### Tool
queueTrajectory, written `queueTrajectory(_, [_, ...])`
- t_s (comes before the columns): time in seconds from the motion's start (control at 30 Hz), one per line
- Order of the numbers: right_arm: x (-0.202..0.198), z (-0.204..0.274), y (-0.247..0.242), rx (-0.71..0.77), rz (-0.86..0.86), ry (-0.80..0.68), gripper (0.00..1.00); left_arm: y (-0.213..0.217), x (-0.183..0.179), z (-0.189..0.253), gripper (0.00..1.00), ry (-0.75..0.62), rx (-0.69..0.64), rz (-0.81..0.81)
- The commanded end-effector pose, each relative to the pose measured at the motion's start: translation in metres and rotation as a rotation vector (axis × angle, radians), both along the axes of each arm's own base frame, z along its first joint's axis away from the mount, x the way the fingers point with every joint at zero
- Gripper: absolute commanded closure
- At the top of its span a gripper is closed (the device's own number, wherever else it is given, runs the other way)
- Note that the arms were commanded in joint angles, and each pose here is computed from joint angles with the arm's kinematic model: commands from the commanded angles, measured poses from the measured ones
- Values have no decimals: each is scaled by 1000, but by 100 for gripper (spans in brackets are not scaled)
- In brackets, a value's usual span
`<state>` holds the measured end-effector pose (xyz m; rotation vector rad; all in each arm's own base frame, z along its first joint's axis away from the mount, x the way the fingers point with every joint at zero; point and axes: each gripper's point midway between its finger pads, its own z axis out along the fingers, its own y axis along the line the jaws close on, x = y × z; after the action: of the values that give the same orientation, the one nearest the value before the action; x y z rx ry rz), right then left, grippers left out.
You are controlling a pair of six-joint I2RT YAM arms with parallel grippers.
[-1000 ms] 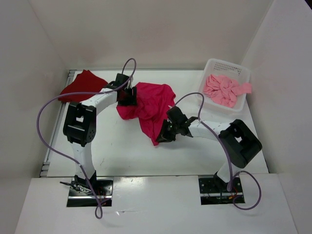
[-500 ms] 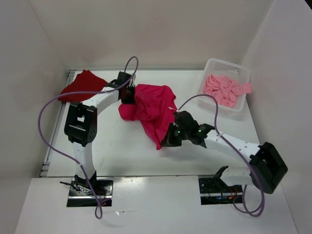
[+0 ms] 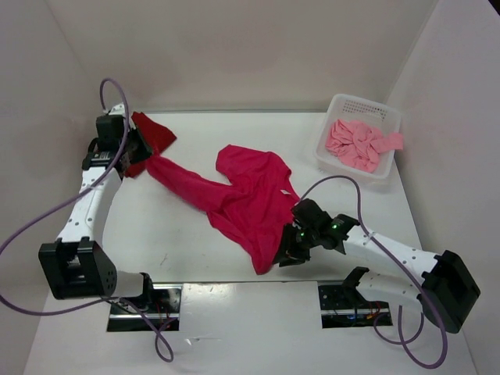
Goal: Fold and stack the t-shirts
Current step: Flatten out the tshirt
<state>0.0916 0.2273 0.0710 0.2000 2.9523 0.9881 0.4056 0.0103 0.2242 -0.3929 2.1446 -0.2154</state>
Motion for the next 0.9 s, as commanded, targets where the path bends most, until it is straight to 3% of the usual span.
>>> queueTrajectory(0.0, [21, 33, 11, 17, 22, -120, 64, -6, -20, -29, 72, 74, -13, 8])
queueTrajectory(0.13, [71, 44, 15, 7, -25, -244, 73, -21, -4, -14, 85, 46, -82, -52])
queueTrajectory(0.17, [86, 44, 13, -8, -53, -286, 75, -24, 4, 7, 87, 5, -99, -63])
queueTrajectory(0.27, [135, 36, -9, -94, -156, -374, 75, -36, 10, 34, 88, -49, -150, -105])
queueTrajectory(0.33, [157, 29, -30, -155, -240, -393, 62, -39, 8, 30, 82, -40, -163, -123])
queueTrajectory(0.37, [162, 26, -37, -169, -264, -399, 50, -39, 7, 17, 72, -12, -147, -134])
queueTrajectory(0.43, [168, 17, -54, -218, -336, -406, 43, -36, -6, -28, 57, 97, -121, -116])
queueTrajectory(0.57, [185, -2, -79, -234, -455, -365, 41, -41, -11, -76, 34, 195, -100, -119])
queueTrajectory(0.6, [184, -14, -88, -275, -471, -340, 37, -49, -14, -84, 32, 216, -101, -151])
queueTrajectory(0.83, [227, -35, -106, -315, -570, -335, 37, -81, -33, -127, 22, 330, 11, -238])
queueTrajectory(0.87, [233, -35, -104, -312, -572, -339, 41, -83, -36, -129, 22, 343, 30, -253])
